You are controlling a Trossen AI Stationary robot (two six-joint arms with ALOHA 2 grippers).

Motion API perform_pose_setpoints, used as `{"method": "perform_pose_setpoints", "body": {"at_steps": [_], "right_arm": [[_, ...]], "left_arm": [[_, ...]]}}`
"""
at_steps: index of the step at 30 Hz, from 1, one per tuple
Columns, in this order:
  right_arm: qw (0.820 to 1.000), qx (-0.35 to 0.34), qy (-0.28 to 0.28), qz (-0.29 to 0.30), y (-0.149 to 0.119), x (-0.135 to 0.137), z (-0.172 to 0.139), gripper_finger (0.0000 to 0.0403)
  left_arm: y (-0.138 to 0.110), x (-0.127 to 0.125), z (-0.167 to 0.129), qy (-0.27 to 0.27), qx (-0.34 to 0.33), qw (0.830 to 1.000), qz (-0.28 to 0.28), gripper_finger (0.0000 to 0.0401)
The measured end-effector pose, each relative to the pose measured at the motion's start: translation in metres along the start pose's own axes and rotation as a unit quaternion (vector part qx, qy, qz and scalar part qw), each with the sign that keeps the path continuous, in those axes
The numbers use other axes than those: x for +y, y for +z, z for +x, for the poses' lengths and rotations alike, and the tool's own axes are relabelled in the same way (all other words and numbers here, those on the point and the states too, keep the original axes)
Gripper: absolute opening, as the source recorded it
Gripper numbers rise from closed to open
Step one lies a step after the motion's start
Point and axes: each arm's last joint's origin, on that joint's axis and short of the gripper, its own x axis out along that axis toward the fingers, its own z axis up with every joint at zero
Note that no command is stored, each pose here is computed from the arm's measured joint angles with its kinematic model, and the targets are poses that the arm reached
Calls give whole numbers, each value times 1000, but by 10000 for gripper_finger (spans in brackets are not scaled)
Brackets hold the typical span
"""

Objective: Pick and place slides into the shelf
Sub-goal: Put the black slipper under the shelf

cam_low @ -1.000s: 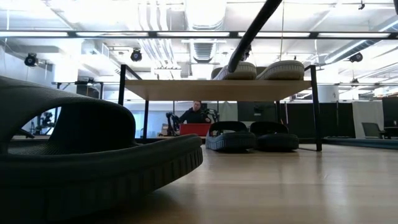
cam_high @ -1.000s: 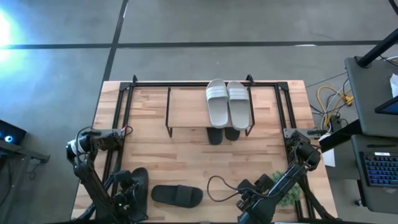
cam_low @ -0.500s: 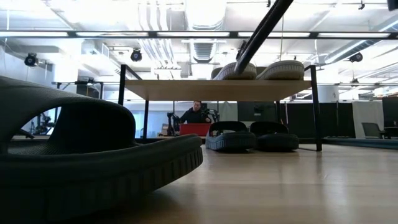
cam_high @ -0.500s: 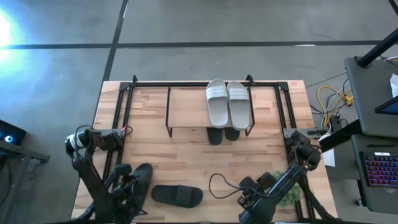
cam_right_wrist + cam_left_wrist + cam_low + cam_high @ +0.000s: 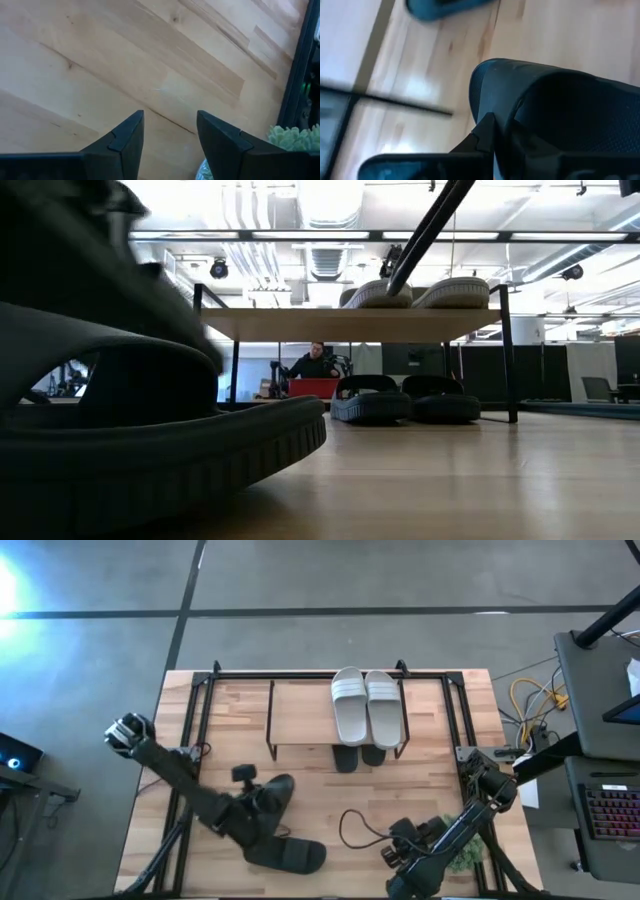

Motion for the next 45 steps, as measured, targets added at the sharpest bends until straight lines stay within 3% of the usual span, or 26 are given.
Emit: {"method": "perform_pose_setpoints", "body": {"at_steps": [3,9,18,24,30,35,40,42,45], "right_arm": [[1000,0,0,12,0,0,0,168],[999,-1,-1,43,0,0,0,156],[998,-2,-3,60,-1,-1,1,141],[998,-3,-4,58,-1,-1,1,140],[998,-3,-4,58,-1,-1,1,139],[998,-2,-4,57,-1,-1,1,137],[999,-3,-5,54,-1,-1,1,141],[999,-3,-5,50,-1,-2,2,141],[999,-4,-7,46,-1,-2,2,141]], "left_arm": [[16,8,9,-11,-23,1000,-18,0],[30,24,44,51,-4,999,-13,0],[28,10,95,103,34,994,29,7],[22,4,110,116,61,990,47,67],[31,8,101,105,51,993,33,144],[39,18,79,23,61,998,3,188],[42,35,54,-35,56,997,-28,198],[42,38,46,-103,73,991,-52,193],[41,38,37,-197,120,965,-128,164]]}}
